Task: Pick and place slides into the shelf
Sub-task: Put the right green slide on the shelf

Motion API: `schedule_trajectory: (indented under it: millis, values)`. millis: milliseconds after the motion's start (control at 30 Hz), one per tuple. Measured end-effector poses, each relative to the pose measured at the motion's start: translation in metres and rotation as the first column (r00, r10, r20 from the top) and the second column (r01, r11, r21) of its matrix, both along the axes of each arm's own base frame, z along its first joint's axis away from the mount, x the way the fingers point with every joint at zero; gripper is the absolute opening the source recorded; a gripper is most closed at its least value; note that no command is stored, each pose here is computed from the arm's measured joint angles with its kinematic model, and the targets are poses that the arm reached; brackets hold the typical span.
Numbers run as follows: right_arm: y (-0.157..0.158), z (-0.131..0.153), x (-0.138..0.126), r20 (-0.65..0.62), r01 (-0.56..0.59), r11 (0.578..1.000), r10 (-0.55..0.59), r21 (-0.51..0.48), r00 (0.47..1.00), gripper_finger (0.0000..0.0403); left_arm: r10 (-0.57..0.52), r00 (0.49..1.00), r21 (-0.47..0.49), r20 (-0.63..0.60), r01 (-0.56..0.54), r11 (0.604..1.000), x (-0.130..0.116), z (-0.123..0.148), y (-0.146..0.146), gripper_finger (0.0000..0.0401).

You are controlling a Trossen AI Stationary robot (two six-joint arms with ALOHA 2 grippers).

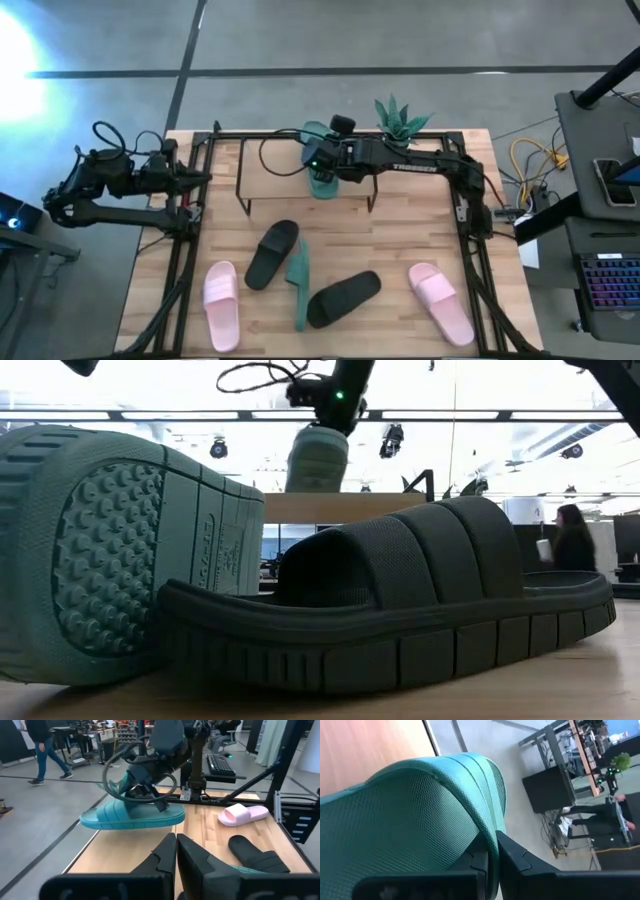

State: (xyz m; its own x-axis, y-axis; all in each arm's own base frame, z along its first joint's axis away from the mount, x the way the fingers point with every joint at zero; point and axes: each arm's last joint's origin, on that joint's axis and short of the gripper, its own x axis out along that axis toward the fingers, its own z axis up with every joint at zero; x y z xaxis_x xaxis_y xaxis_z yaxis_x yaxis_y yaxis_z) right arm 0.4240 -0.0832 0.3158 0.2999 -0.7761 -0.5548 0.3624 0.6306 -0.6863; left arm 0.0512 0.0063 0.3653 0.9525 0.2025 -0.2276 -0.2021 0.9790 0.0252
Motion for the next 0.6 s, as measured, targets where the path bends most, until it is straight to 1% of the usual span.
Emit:
schedule_trajectory:
  millis: [200,267,467,600]
  values:
    - [0.002,-0.012,-0.015,0.035,0.040,0.999,-0.040,0.000,0.999,0.0013,0.025,1.000,0.006,0.000,-0.025,1.000,0.000,0.000,0.001,0.0000]
    - [0.002,-0.014,-0.017,0.039,0.060,0.998,-0.059,-0.024,0.998,0.0013,0.031,1.000,0.007,0.001,-0.031,0.999,0.000,0.000,0.001,0.0000]
    - [0.001,-0.018,-0.017,0.034,0.069,0.997,-0.068,-0.021,0.997,0.0014,0.031,1.000,0.007,0.002,-0.031,0.999,0.000,0.000,0.001,0.0000]
    - [0.001,-0.021,-0.017,0.057,0.087,0.996,-0.087,0.000,0.995,0.0034,0.032,0.999,0.007,0.002,-0.032,0.999,0.000,0.000,0.001,0.0000]
